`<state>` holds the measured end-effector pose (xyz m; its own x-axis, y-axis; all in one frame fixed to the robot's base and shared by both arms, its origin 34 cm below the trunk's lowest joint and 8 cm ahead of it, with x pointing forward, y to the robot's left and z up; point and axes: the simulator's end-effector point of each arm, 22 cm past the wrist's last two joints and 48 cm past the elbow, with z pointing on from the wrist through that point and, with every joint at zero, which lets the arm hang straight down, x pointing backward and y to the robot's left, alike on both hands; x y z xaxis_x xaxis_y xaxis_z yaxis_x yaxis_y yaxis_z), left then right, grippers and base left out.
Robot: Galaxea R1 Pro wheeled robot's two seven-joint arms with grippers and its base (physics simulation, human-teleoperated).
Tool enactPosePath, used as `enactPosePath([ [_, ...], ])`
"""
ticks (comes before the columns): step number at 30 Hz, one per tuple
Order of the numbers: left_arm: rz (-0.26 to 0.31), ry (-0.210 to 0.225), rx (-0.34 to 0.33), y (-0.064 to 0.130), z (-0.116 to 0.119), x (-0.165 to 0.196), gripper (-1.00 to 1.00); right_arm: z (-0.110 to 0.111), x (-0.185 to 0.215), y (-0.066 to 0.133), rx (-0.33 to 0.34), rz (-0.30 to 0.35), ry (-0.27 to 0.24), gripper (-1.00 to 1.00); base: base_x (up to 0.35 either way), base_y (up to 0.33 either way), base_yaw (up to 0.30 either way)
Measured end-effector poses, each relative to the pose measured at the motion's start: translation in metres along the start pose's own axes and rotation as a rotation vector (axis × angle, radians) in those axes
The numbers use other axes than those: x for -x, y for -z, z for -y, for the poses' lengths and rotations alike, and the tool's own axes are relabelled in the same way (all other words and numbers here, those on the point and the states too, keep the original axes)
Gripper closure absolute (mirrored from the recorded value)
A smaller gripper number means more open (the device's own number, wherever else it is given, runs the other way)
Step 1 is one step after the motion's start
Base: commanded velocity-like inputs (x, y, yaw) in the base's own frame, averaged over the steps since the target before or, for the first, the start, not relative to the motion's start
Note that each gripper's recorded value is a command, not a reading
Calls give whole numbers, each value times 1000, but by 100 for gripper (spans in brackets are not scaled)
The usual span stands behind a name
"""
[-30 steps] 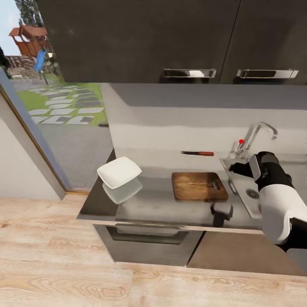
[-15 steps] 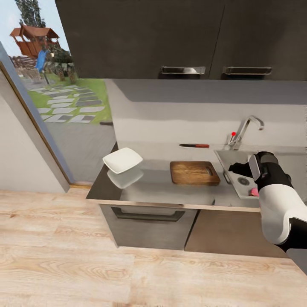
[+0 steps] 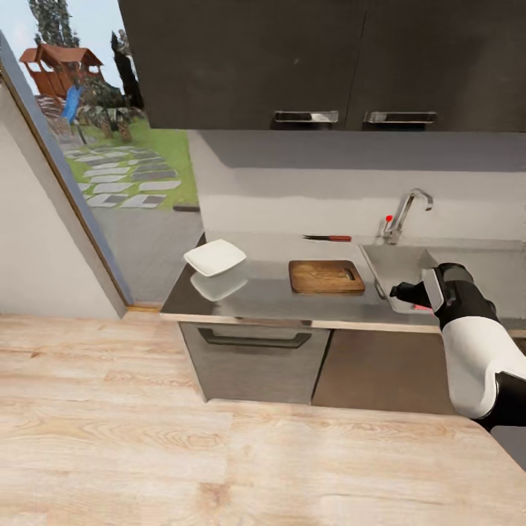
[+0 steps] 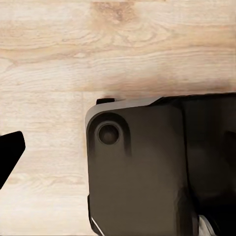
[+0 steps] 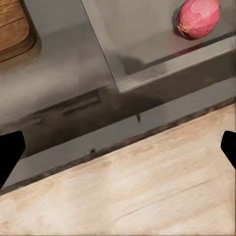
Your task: In the kitchen, take the Vidalia onion out of the sink, dice it on the chopping board with the paring knife, put the diced onion into the bowl on the countertop, then place both the paring knife and the chopping board into the sink.
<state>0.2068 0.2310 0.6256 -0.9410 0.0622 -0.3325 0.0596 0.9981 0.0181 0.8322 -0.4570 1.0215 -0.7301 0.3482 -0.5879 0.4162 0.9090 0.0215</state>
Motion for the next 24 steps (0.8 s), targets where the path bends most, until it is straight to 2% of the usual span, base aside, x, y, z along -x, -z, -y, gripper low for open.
enactPosePath([
  [7, -1, 0, 0, 0, 0, 0, -100, -2, -19, -14, 0, -34, 10, -100, -321, 0, 0],
  [16, -1, 0, 0, 0, 0, 0, -100, -11, -64, -50, 10, -48, 33, -100, -274, 0, 0],
  [18, -2, 0, 0, 0, 0, -1, -100, -13, -99, -72, 10, -44, 62, -100, -36, 0, 0],
  [20, -1, 0, 0, 0, 0, -1, -100, -11, -116, -80, 5, -32, 84, -100, -19, 0, 0],
  [22, -1, 0, 0, 0, 0, -1, -100, -3, -142, -90, -5, -30, 103, -100, -9, 0, 0],
  [24, -1, 0, 0, 0, 0, -1, -100, 12, -186, -101, -20, -57, 122, -100, -4, 0, 0],
])
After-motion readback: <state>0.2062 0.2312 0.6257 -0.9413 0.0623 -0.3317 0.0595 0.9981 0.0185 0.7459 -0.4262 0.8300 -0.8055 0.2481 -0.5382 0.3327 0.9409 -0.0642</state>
